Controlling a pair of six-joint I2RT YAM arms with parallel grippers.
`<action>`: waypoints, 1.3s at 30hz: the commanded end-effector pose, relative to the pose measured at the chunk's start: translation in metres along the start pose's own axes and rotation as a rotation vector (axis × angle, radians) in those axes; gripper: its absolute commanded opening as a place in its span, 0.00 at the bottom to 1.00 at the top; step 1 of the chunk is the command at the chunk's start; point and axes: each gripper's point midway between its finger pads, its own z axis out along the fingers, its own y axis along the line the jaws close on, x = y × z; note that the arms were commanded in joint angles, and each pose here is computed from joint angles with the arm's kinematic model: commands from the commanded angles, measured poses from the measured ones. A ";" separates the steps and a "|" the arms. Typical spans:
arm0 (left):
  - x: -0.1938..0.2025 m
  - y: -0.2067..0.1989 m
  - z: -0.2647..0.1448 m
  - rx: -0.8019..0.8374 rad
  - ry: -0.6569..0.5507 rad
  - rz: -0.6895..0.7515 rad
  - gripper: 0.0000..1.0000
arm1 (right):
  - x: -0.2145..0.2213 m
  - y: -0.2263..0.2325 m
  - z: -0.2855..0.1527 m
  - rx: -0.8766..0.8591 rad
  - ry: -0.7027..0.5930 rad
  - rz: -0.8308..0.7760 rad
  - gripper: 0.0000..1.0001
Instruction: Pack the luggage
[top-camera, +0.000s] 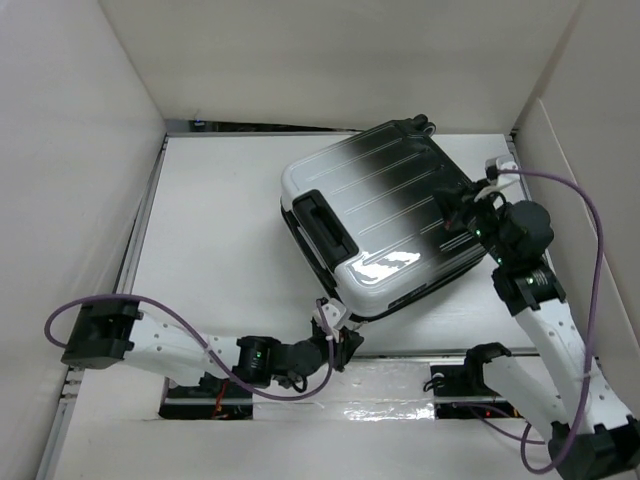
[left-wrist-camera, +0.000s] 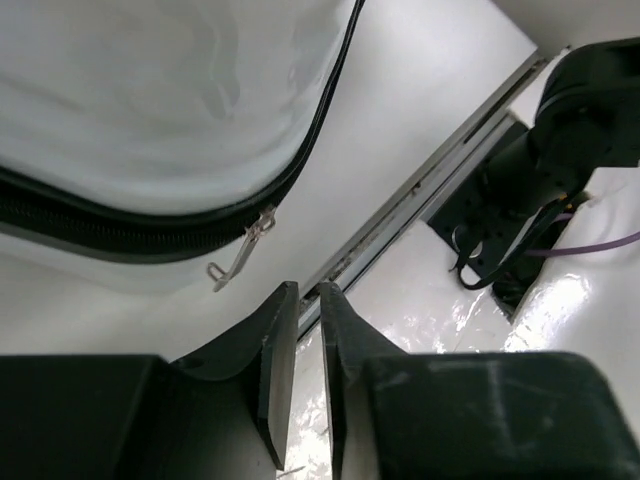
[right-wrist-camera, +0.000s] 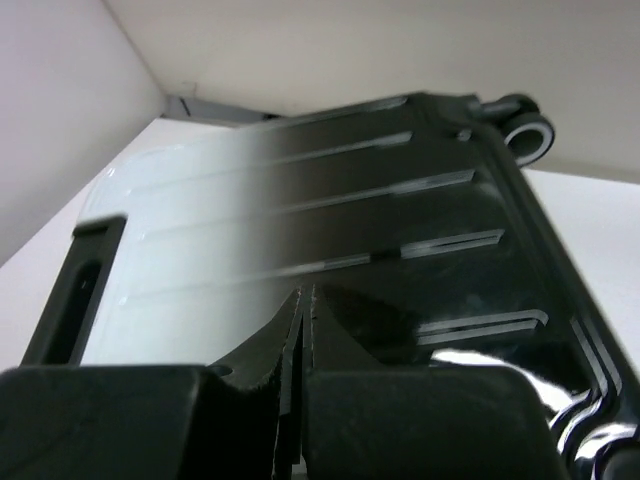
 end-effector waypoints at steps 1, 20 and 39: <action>-0.004 -0.005 0.003 -0.037 -0.043 -0.104 0.13 | 0.024 0.010 -0.017 -0.003 0.040 -0.007 0.00; 0.014 0.016 0.047 -0.223 -0.063 -0.078 0.46 | 0.068 0.050 -0.039 -0.131 0.132 -0.041 0.07; -0.007 0.042 0.049 -0.432 -0.152 -0.069 0.05 | 0.095 0.061 -0.035 -0.182 0.183 -0.021 0.08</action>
